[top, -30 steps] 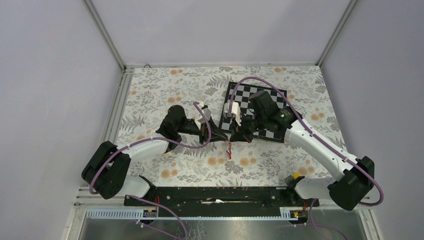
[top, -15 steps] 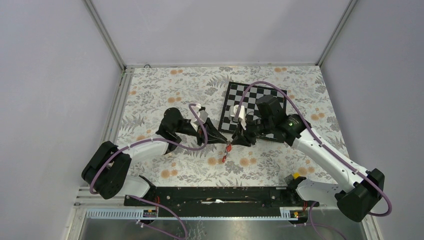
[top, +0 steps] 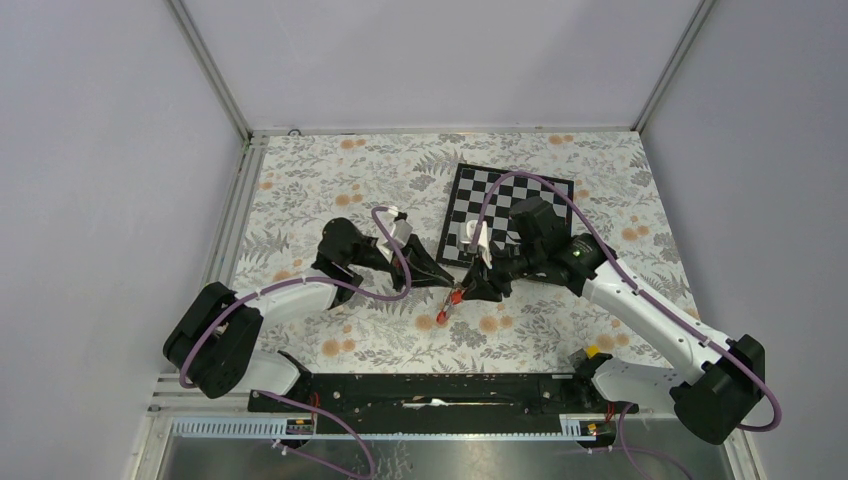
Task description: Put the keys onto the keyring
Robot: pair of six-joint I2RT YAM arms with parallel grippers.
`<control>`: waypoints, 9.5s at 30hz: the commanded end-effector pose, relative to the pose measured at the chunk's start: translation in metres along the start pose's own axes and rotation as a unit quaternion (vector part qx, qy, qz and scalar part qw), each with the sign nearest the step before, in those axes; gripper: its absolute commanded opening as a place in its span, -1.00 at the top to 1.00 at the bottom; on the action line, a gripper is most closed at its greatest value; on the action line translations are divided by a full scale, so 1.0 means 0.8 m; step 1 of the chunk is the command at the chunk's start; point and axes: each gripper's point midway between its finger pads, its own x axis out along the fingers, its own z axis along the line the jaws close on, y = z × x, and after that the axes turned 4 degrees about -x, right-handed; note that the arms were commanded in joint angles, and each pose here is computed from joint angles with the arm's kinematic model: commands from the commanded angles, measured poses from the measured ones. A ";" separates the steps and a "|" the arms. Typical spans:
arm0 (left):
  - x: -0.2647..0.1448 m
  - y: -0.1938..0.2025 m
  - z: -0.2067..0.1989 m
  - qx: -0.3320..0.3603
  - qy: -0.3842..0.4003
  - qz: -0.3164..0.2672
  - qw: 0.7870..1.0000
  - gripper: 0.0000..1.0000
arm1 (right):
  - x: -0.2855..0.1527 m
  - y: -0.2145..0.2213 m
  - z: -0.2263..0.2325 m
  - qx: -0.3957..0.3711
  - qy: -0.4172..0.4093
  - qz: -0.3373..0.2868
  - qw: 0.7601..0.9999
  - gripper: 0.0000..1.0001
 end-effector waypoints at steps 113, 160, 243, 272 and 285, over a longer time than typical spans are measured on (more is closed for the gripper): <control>-0.008 -0.005 0.018 0.036 -0.039 -0.011 0.999 1.00 | 0.003 -0.012 0.006 -0.015 -0.019 -0.046 0.999 1.00; -0.016 0.028 0.062 0.011 -0.099 0.052 0.994 0.25 | -0.029 -0.012 -0.049 -0.011 0.091 0.067 0.994 1.00; -0.101 0.160 -0.001 -0.066 -0.069 0.381 0.920 1.00 | 0.000 0.051 -0.041 -0.077 0.101 0.097 0.987 1.00; -0.189 0.260 0.006 -0.303 -0.114 0.537 0.779 1.00 | 0.038 0.147 -0.081 -0.023 0.191 0.202 0.960 1.00; -0.199 0.282 0.013 -0.375 -0.112 0.546 0.740 0.86 | 0.048 0.164 -0.100 -0.024 0.218 0.254 0.942 1.00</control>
